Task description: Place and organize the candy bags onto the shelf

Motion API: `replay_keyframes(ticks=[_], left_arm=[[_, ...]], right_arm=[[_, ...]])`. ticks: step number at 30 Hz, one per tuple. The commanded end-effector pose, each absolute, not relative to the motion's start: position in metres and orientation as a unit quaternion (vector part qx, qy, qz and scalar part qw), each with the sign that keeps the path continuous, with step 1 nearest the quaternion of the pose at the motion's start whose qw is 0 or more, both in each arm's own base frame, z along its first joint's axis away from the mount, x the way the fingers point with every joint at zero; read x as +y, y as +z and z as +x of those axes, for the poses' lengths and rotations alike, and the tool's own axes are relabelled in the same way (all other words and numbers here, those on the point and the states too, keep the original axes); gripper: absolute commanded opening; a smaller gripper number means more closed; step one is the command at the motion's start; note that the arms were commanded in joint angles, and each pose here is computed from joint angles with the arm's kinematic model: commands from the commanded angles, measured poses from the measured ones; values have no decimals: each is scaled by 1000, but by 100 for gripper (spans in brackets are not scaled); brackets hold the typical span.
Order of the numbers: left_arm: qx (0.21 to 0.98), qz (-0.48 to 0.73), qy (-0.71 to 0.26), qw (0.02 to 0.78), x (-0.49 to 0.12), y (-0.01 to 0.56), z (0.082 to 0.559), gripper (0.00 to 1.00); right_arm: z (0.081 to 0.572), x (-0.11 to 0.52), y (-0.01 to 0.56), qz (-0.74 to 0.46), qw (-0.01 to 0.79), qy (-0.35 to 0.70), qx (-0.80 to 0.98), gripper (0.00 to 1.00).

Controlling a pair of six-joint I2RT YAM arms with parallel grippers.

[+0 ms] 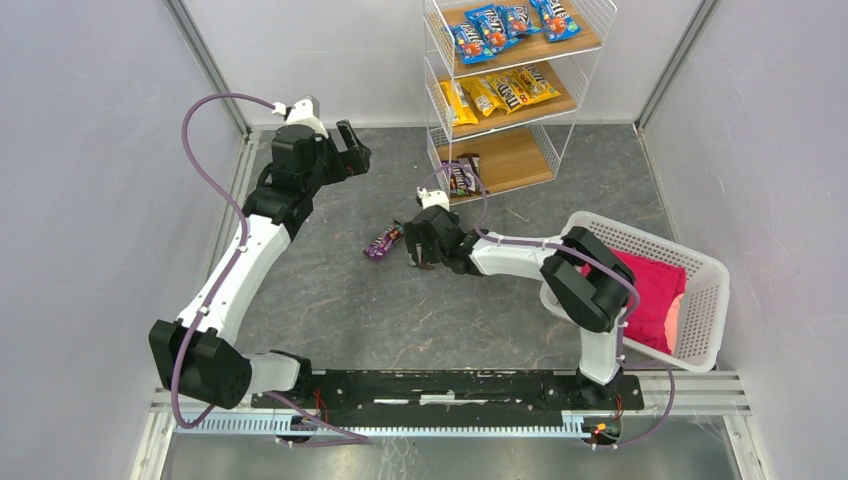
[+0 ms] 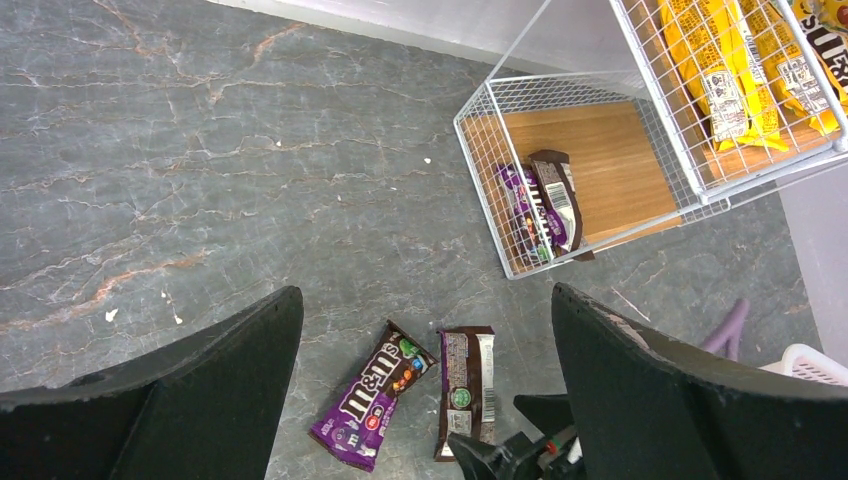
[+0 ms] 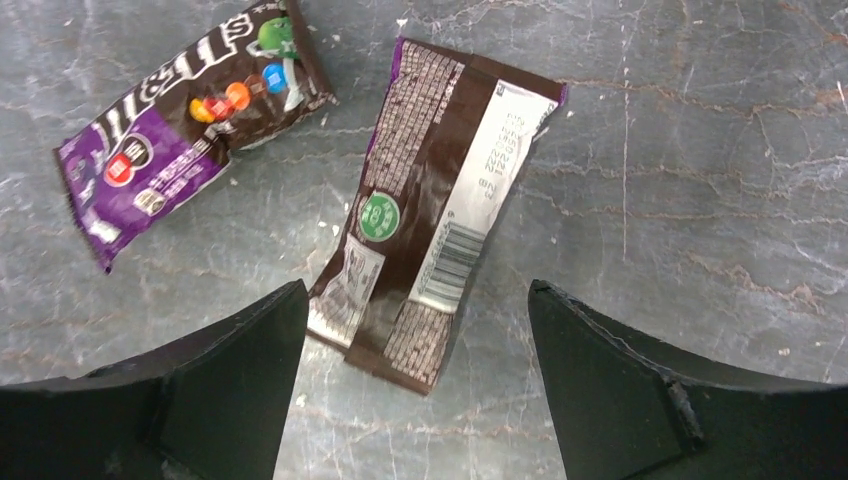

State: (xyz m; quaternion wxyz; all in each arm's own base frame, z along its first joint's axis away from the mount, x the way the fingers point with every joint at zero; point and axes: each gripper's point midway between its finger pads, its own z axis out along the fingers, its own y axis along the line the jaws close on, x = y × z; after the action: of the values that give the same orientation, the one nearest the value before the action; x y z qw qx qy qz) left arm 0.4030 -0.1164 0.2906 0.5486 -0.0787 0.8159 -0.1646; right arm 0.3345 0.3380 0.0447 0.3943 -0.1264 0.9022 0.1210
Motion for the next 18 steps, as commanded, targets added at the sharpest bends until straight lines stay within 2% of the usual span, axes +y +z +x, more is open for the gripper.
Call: replay_keyframes(ticks=[1, 10, 18], left_arm=[[804, -57, -152, 573, -115, 306, 407, 100], [806, -58, -154, 569, -114, 304, 409, 100], [805, -58, -155, 569, -115, 304, 409, 100]], right_arm=[[350, 343, 45, -114, 403, 92, 903, 85], [356, 350, 36, -134, 410, 72, 900, 75], [347, 358, 42, -166, 422, 113, 884, 50]])
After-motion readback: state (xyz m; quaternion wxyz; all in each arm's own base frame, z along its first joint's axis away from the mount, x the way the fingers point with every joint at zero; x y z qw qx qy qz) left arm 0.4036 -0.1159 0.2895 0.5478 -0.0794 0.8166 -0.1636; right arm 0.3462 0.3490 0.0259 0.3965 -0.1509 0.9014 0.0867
